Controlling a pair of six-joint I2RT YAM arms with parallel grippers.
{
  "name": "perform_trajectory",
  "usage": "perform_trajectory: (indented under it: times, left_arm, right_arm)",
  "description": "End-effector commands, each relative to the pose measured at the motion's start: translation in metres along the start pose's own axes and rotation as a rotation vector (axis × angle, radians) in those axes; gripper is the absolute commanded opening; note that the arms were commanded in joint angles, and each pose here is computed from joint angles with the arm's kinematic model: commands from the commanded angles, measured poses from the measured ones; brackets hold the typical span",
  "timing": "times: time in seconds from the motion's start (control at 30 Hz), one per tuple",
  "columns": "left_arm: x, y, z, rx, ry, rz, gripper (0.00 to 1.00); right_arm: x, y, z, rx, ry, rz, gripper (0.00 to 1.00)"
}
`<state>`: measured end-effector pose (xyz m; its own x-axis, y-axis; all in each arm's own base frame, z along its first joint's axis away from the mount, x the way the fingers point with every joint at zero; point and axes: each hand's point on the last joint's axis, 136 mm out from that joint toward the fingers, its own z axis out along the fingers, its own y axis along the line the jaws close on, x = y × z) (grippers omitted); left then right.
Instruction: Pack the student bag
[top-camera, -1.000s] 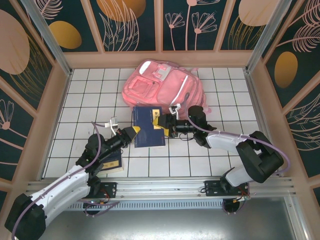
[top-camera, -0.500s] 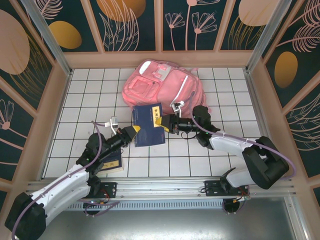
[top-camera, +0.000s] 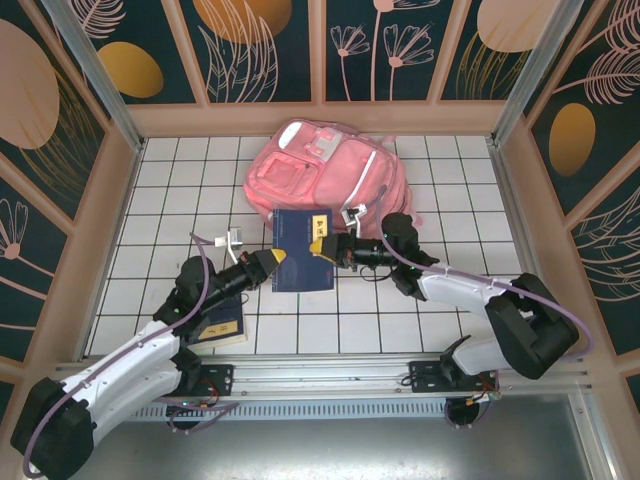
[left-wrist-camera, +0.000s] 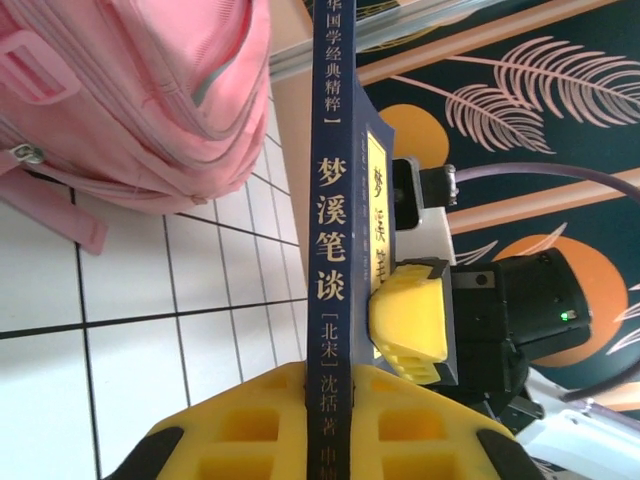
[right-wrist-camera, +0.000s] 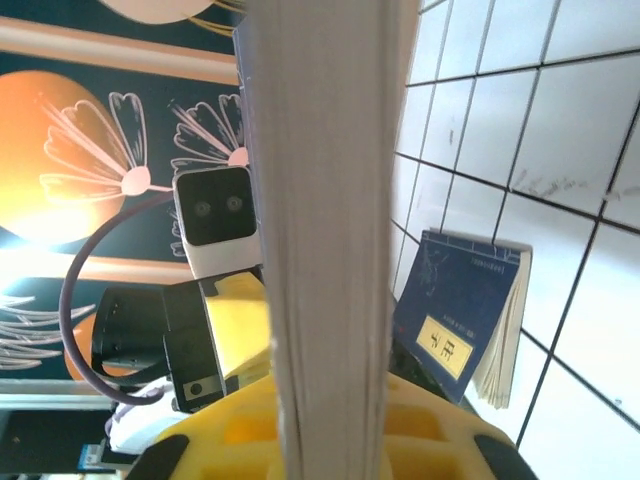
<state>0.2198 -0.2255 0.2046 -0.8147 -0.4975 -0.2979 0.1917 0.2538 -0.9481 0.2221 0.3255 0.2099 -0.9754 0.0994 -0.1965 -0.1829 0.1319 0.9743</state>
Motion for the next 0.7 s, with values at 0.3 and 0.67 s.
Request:
perform_trajectory:
  times: [0.3,0.67]
  left_arm:
    - [-0.059,-0.003,0.038,-0.448,0.041,0.399,0.66]
    - [-0.095,0.009,0.197,-0.909,0.127,0.844,0.72]
  right_arm:
    - [-0.095,-0.027,-0.165,0.814,-0.693,-0.085,0.00]
    - [-0.095,0.005,-0.294,1.103,-1.194,-0.051,0.00]
